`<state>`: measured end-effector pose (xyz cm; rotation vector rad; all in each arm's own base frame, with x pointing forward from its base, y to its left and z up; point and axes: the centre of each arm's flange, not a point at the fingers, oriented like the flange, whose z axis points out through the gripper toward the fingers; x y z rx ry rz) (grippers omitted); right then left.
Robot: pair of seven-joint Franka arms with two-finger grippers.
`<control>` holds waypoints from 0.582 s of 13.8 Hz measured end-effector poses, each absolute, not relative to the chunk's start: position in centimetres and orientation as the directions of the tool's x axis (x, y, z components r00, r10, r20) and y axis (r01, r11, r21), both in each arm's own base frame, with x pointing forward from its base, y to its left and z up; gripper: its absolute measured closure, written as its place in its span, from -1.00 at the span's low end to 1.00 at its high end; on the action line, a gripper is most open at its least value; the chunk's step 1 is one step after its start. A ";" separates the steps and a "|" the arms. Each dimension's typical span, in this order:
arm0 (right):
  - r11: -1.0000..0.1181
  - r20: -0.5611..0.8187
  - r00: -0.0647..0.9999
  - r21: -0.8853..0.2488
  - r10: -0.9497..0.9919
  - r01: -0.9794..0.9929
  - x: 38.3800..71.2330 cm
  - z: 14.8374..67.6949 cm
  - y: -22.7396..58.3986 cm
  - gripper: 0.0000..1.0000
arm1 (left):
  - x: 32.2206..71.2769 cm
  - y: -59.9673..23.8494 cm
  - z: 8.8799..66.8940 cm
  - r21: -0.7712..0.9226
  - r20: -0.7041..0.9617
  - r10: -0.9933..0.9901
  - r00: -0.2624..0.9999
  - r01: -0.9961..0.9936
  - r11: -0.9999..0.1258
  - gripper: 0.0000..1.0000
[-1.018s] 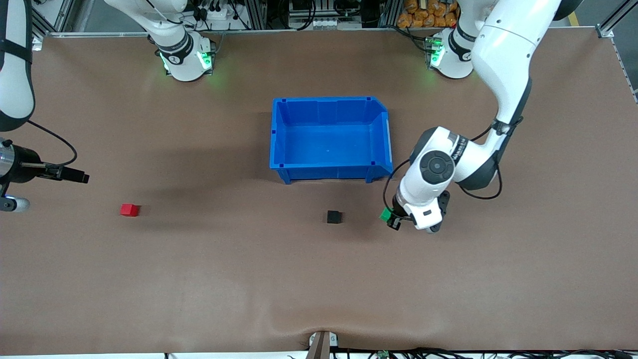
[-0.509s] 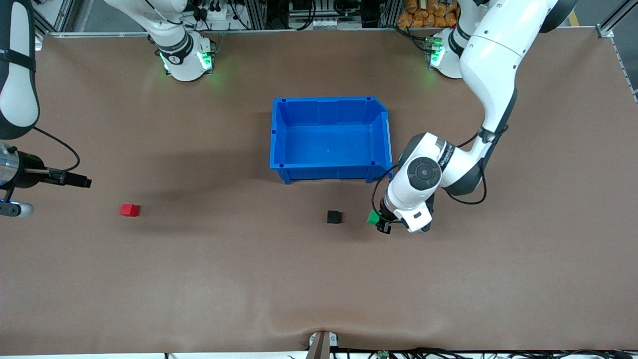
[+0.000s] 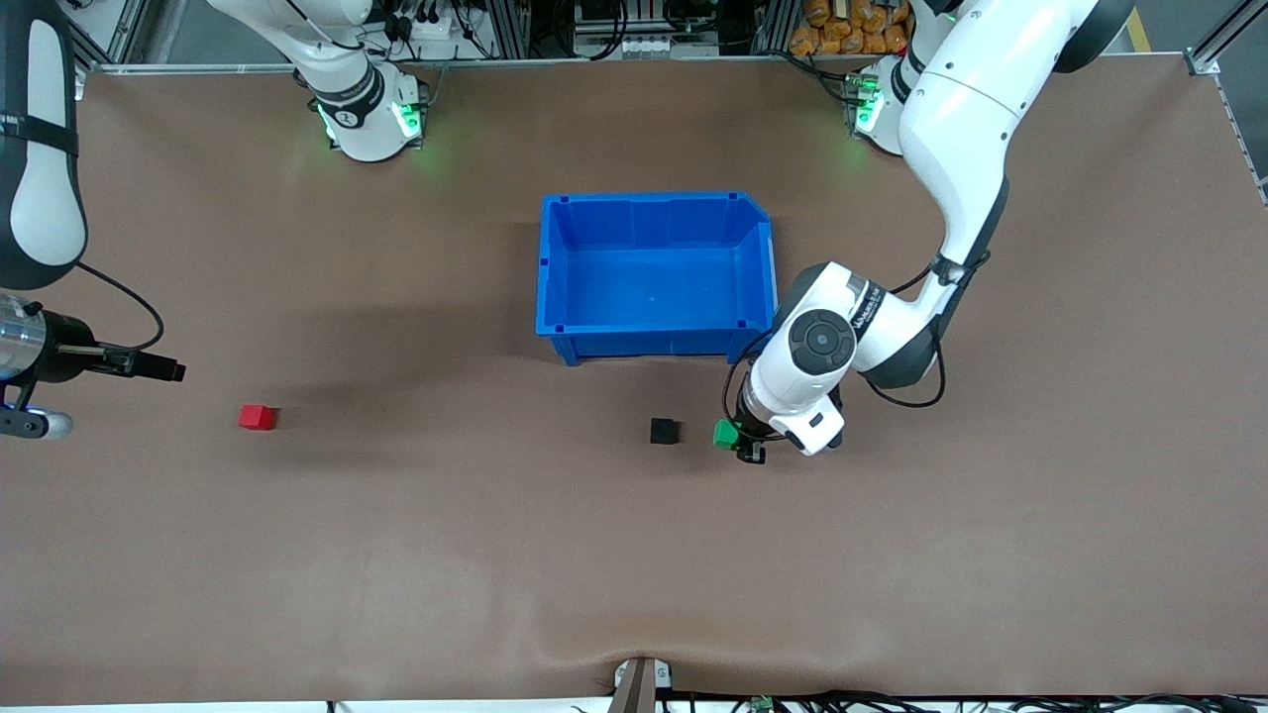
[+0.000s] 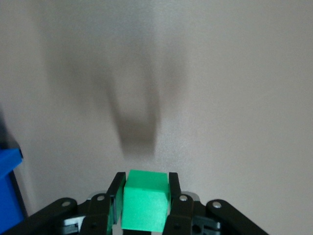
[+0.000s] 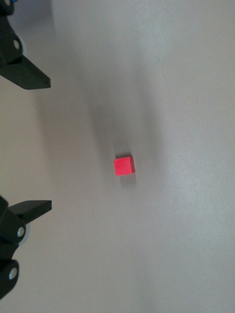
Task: Attach green and red cubes to black cube
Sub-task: 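Carry the green cube toward the black cube while the right gripper advances, then press the green cube against the black cube with the left gripper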
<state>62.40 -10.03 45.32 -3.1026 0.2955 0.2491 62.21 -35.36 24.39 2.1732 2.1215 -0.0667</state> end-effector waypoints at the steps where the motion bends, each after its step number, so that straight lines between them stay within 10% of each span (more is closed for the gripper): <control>1: -0.982 -0.158 0.969 0.000 -0.188 -0.190 62.5 45.1 -10.1 -1.00 | 62.2 -35.5 24.3 0.041 -0.105 0.994 0.010 0.999 -0.006 0.21; 8: -0.980 -0.165 0.967 0.001 -0.196 -0.199 62.9 43.4 -10.8 -1.00 | 61.4 -38.1 22.6 0.021 -0.100 0.993 -0.060 0.998 0.062 0.21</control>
